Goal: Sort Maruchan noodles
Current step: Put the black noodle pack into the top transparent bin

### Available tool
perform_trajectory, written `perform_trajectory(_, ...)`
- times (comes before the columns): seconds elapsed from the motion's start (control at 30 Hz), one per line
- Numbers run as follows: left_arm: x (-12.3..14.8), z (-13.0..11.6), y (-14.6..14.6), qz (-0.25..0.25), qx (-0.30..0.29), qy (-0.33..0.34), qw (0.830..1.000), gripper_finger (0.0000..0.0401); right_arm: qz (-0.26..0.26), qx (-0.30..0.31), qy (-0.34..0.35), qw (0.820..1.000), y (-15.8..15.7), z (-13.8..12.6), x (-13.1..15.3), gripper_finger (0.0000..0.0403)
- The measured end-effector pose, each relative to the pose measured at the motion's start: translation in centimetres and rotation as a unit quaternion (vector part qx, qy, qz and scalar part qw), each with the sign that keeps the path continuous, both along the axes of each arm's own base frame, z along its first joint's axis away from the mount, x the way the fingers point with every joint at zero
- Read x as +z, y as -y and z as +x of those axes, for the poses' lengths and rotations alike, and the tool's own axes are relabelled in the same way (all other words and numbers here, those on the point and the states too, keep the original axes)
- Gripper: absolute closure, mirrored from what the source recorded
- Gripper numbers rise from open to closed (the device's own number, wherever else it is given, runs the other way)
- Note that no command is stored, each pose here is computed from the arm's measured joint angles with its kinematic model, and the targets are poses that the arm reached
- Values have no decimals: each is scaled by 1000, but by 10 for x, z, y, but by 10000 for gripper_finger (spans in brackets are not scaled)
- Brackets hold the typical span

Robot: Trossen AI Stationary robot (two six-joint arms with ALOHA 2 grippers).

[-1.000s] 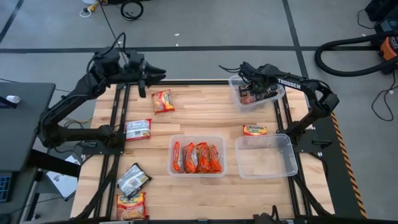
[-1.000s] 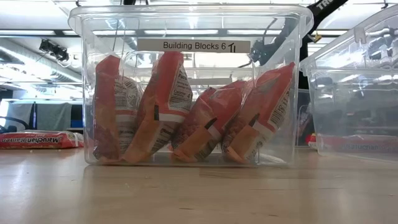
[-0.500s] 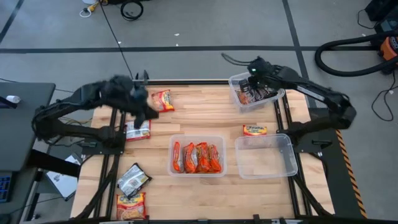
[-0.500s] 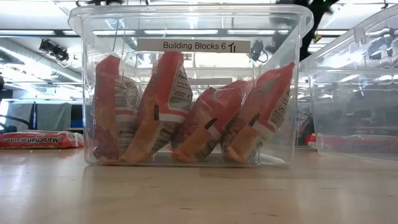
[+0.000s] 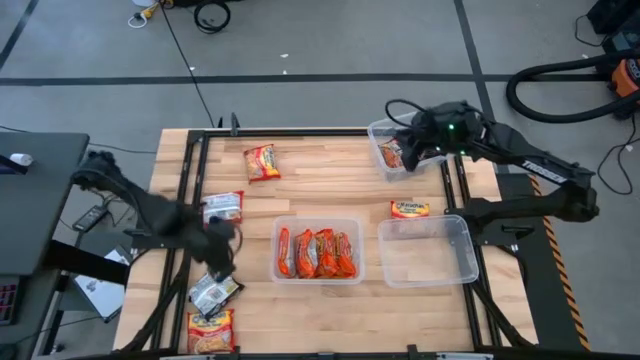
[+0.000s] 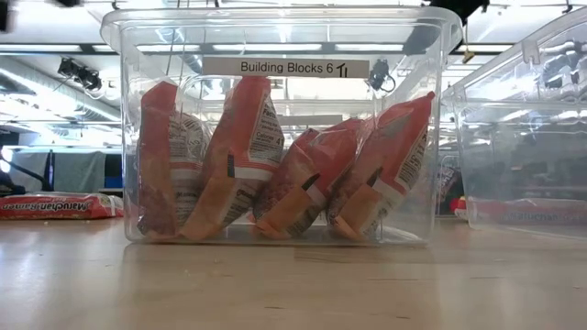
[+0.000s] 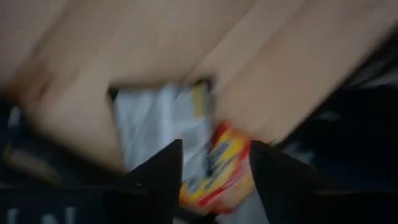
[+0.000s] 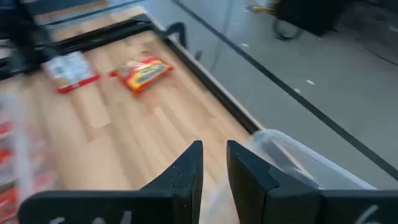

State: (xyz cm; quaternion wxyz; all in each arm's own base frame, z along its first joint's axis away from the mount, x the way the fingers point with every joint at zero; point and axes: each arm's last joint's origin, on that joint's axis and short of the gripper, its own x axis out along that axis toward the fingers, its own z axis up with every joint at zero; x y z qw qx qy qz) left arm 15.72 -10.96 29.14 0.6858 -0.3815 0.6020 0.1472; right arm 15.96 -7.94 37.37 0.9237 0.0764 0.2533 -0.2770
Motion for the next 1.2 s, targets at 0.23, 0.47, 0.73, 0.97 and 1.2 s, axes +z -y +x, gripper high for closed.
perform_trajectory(0.23,-47,-4,52,2,-17,-112,994,152,-19,61,6,998,-14,-2,5,295)
perform_trajectory(0.47,-55,27,90,21,-23,-132,991,177,-28,70,6,997,-17,-4,6,253)
perform_trajectory(0.73,-78,33,99,55,-13,-169,984,157,-27,69,-16,997,-16,-4,2,203)
perform_trajectory(0.97,-99,34,103,83,-42,-201,975,139,-53,66,-30,996,-16,-7,3,187)
perform_trajectory(1.2,-117,41,110,120,-42,-215,968,170,-49,66,-44,996,-17,-9,1,186)
